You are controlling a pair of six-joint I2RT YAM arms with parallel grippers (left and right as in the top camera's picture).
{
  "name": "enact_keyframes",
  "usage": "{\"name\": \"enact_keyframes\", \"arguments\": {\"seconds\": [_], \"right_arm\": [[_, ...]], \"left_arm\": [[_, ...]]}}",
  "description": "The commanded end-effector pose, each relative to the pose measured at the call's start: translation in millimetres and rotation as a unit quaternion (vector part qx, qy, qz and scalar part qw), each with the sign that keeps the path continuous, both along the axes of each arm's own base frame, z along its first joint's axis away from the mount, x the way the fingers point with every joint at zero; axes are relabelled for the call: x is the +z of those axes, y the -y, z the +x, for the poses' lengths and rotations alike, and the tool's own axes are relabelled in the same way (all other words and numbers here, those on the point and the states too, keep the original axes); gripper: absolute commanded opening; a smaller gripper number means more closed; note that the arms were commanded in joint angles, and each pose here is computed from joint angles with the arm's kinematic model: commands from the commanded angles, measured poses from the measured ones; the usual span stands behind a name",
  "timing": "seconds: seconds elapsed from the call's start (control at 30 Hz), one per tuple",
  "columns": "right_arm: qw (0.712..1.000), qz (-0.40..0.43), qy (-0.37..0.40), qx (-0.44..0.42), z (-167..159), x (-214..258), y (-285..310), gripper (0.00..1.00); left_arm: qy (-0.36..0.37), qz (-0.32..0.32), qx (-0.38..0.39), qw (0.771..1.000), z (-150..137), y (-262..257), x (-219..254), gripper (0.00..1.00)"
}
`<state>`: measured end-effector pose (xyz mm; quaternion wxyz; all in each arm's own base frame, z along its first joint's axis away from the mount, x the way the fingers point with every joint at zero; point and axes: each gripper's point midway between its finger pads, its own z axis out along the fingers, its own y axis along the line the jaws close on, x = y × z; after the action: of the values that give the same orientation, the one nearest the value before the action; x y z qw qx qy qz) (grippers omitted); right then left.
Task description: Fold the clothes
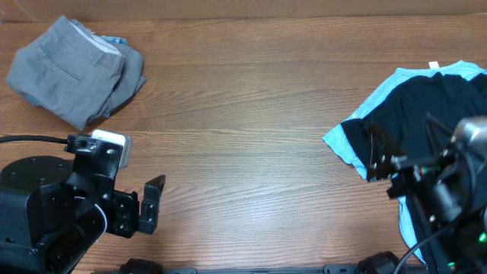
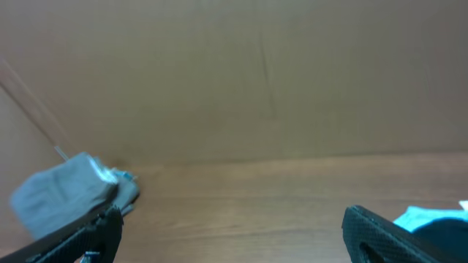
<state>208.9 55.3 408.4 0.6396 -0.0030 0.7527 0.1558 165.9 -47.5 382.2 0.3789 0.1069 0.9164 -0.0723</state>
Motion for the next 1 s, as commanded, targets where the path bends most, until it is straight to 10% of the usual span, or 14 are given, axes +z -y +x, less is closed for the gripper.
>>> {"name": "enact_keyframes", "arguments": {"seconds": [0.0, 0.97], "right_arm": [[1.0, -0.025, -0.007, -0.017, -0.7, -44.9, 8.3, 1.0], [0.998, -0.009, 0.046, -0.037, 31.0, -238.3, 8.4, 1.0]], "left_arm": [[-0.002, -0.003, 0.007, 1.0, 0.8, -0.2, -0.1, 1.0], [-0.002, -0.003, 0.007, 1.0, 0.8, -0.2, -0.1, 1.0]]}}
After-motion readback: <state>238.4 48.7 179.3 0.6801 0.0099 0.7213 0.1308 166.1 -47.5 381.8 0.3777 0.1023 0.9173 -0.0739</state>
